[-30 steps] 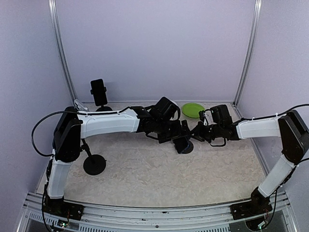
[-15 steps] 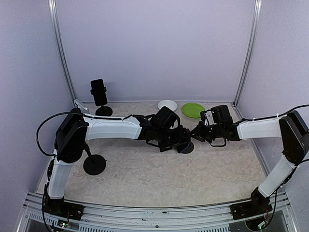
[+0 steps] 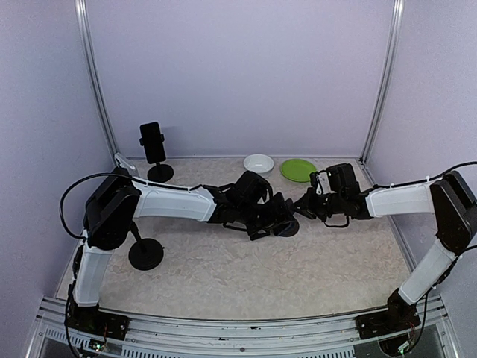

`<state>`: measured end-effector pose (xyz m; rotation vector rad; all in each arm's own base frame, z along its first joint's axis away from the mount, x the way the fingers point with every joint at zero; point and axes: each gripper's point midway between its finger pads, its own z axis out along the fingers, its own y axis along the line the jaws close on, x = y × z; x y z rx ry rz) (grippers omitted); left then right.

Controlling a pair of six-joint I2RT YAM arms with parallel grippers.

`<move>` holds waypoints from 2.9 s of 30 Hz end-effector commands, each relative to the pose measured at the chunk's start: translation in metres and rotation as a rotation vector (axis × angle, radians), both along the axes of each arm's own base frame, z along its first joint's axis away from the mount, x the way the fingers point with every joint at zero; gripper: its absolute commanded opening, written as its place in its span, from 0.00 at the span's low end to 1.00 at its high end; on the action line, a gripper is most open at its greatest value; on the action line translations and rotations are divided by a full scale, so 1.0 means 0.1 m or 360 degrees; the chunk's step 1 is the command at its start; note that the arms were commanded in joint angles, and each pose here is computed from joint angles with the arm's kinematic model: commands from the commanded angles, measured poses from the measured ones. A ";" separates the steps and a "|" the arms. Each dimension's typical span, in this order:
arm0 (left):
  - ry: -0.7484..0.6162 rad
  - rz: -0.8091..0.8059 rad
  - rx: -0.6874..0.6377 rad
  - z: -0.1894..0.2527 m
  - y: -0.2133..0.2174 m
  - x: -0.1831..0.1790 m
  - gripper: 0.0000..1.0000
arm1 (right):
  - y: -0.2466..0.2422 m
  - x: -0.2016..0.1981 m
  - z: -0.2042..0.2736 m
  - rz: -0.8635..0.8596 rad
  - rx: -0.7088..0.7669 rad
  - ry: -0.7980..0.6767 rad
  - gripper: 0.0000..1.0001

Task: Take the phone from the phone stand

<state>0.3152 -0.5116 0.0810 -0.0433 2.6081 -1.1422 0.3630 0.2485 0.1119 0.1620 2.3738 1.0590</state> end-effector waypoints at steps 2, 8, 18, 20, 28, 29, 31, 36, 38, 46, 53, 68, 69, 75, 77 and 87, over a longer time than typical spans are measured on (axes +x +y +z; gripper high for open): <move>0.0034 0.0007 -0.0107 0.06 -0.07 0.03 0.94 | -0.01 0.05 0.21 -0.0018 0.0079 -0.0083 0.00; 0.0068 0.0015 -0.0101 0.01 -0.10 0.03 0.92 | 0.01 0.05 0.20 -0.0003 0.0078 -0.0080 0.00; 0.0143 0.0047 -0.0071 -0.14 -0.06 0.03 0.90 | 0.03 0.09 0.22 0.0005 0.0078 -0.0095 0.00; 0.0153 0.0044 -0.0092 -0.15 -0.08 0.04 0.89 | 0.03 0.09 0.21 0.0005 0.0078 -0.0089 0.00; 0.0143 0.0030 -0.0140 -0.12 -0.19 0.10 0.86 | 0.03 0.08 0.20 0.0007 0.0076 -0.0083 0.00; 0.0145 0.0027 -0.0146 -0.12 -0.20 0.10 0.85 | 0.03 0.08 0.20 0.0006 0.0076 -0.0081 0.00; 0.0150 0.0023 -0.0158 -0.12 -0.22 0.11 0.82 | 0.03 0.07 0.18 0.0007 0.0077 -0.0076 0.00; 0.0163 0.0025 -0.0164 -0.14 -0.22 0.13 0.74 | 0.03 0.06 0.17 0.0010 0.0074 -0.0069 0.00; 0.0158 0.0009 -0.0173 -0.12 -0.24 0.13 0.71 | 0.02 0.07 0.16 0.0004 0.0064 -0.0070 0.00; 0.0060 0.0000 -0.0176 0.15 -0.23 0.16 0.57 | -0.03 0.10 0.15 -0.0011 -0.0010 -0.0088 0.00; -0.0108 -0.0049 -0.0238 0.55 -0.28 0.14 0.53 | -0.10 0.17 0.07 -0.0029 -0.0167 -0.0066 0.00; -0.0362 -0.0064 -0.0279 1.10 -0.23 0.17 0.45 | -0.22 0.24 0.03 0.0089 -0.0370 -0.0094 0.00; -0.0380 -0.0053 -0.0262 1.12 -0.21 0.20 0.44 | -0.24 0.23 0.03 0.0104 -0.0382 -0.0098 0.00; -0.0508 -0.0047 -0.0146 1.23 -0.13 0.29 0.41 | -0.42 0.15 -0.05 0.0245 -0.0380 -0.0064 0.00; -0.0525 -0.0040 -0.0116 1.23 -0.10 0.31 0.40 | -0.48 0.13 -0.06 0.0325 -0.0389 -0.0080 0.00; -0.0572 -0.0028 -0.0039 1.25 0.00 0.34 0.38 | -0.88 0.25 -0.03 0.0488 -0.0364 -0.0104 0.00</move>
